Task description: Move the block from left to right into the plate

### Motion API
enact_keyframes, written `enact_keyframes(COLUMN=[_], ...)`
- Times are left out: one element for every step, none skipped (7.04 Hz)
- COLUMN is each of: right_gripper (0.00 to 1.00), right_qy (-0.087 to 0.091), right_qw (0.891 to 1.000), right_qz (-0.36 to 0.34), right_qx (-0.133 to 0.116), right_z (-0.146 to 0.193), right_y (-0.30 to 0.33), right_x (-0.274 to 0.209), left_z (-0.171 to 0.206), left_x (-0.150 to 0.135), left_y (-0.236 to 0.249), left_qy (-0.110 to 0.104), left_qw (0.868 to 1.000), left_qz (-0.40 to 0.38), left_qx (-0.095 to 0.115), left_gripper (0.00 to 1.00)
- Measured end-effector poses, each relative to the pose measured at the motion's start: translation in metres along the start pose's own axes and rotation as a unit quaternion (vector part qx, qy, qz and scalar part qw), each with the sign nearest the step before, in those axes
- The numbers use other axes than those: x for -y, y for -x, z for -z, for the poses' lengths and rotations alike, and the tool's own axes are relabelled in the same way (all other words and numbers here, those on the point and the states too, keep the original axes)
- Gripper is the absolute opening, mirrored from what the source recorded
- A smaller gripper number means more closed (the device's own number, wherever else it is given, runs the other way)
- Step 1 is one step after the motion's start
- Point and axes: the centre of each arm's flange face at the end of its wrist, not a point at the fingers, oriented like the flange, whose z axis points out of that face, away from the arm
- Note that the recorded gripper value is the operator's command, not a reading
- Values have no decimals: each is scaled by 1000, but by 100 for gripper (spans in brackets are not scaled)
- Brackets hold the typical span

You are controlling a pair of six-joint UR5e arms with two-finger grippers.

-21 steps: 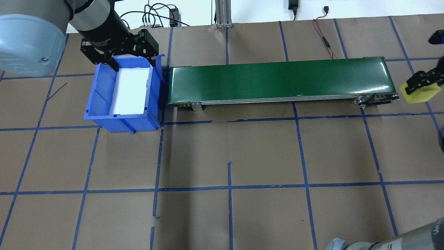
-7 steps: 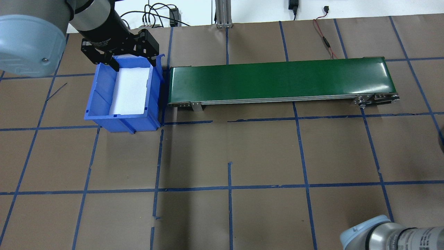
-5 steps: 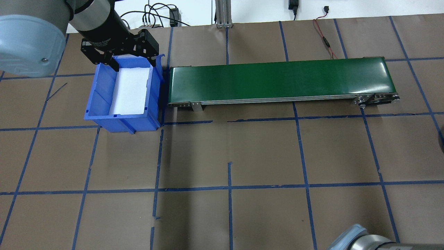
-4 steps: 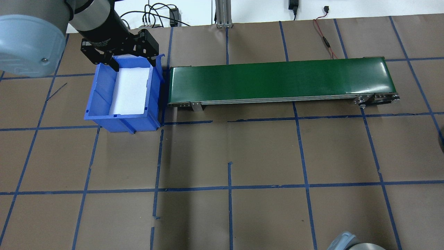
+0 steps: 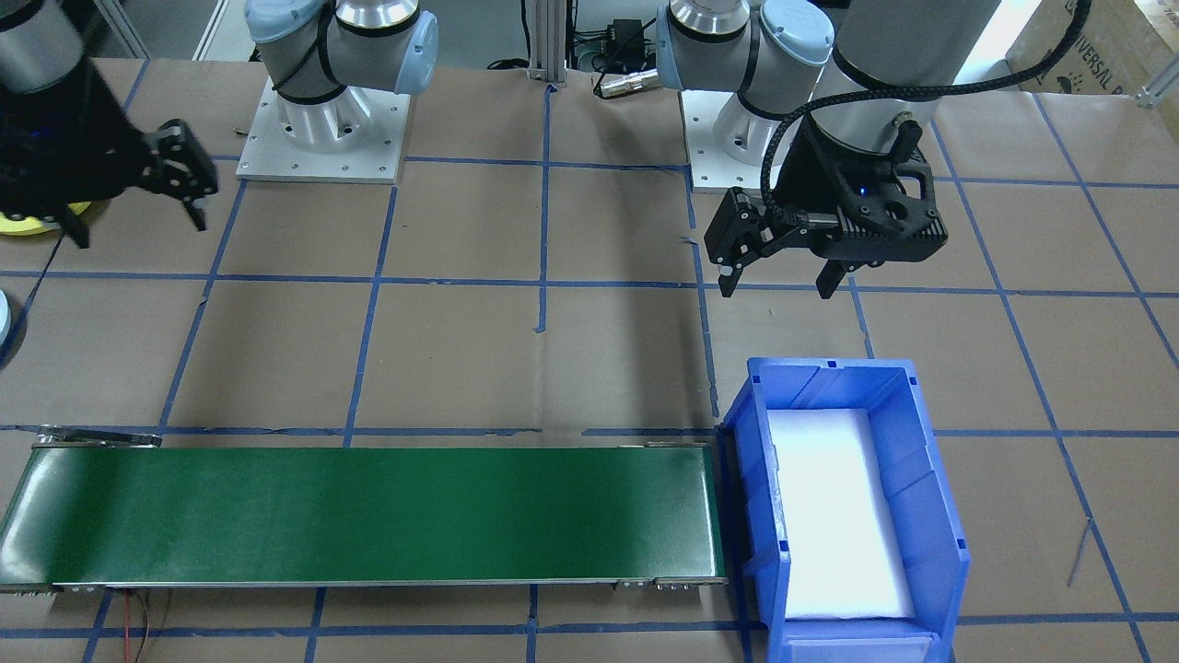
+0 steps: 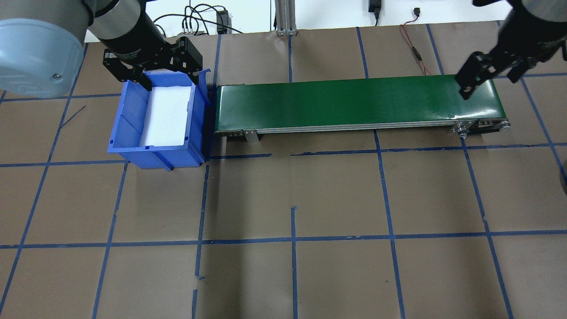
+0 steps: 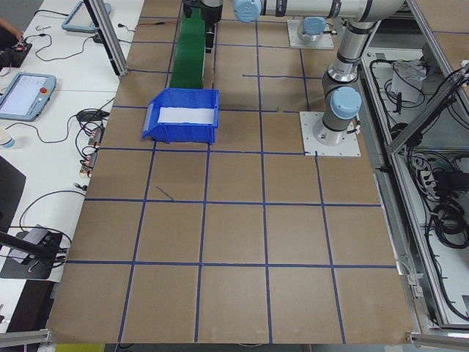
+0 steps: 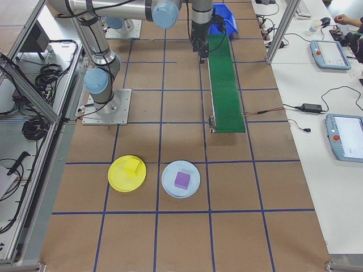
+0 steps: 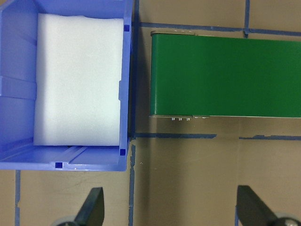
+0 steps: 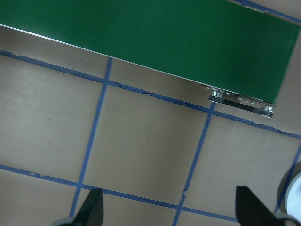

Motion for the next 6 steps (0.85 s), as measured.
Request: enact_keyframes(right_gripper=[100,100,100,100,100,100], right_qy=[-20,-28,-28,-19,-7,1], right_qw=[999,997,995,994,993,992], right_qz=[-22,-57,-77,-90,-107,-121], right_qx=[22,46,55,53,48,35], right_z=[15,21,23,26,30,38], right_y=[46,66,72,70,66,58], right_x=[-1,-2,-3,-5,-4,5], left_z=[0,0,0,0,0,0], left_x=[0,0,0,0,0,0], left_y=[0,0,0,0,0,-1], left_qy=[0,0,0,1,1,1], left_qw=[1000,1000,1000,1000,1000,1000], left_qz=[0,0,0,0,0,0], left_qx=[0,0,0,0,0,0], left_gripper=[100,100,100,100,100,100])
